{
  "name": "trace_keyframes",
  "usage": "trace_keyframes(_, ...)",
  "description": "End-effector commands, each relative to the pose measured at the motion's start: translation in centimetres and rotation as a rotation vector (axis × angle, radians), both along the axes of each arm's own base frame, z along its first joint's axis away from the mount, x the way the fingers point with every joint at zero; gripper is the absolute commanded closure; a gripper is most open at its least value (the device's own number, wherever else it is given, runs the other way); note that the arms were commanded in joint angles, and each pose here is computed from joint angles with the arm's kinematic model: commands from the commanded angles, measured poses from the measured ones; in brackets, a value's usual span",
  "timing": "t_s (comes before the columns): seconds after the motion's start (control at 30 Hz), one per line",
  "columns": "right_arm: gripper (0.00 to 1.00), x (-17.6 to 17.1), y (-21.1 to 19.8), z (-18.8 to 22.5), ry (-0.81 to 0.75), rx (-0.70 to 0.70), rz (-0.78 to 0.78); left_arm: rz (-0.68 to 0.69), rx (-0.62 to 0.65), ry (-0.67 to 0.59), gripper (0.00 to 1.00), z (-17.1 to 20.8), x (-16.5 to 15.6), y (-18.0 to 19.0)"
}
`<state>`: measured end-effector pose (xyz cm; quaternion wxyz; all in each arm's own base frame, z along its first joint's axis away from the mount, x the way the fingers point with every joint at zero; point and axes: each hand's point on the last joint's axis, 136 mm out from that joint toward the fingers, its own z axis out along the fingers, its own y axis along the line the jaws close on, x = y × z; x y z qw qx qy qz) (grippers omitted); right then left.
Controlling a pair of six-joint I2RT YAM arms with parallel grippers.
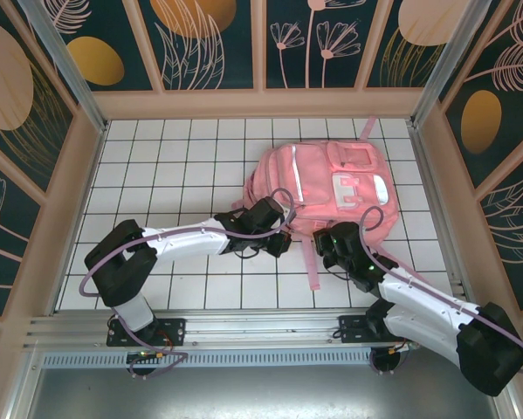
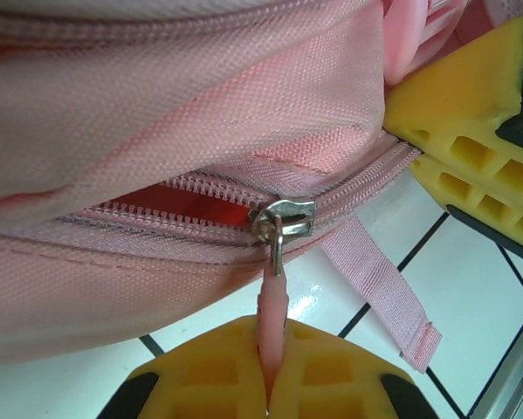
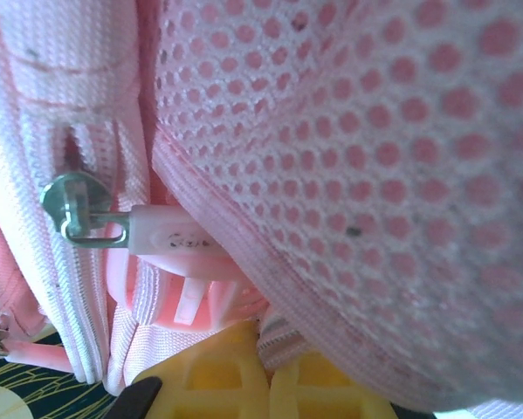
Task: Pack books, pencil case, and school supplies into a backpack
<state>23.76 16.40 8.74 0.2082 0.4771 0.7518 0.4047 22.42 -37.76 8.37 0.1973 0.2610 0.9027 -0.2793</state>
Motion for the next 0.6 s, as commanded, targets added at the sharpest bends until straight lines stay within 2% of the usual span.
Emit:
trace_keyframes(0.0,1.00,1.3,-2.2,0.9,-0.055,-0.093,-0.079,0.031,0.039,-0.038,1.00,0.7,0.4,1.7)
trace_keyframes(0.57,1.00,0.6,-4.1,0.1,-0.025,-0.262,-0.021,0.093,0.076,-0.052,1.00,0.3,1.5,3.7)
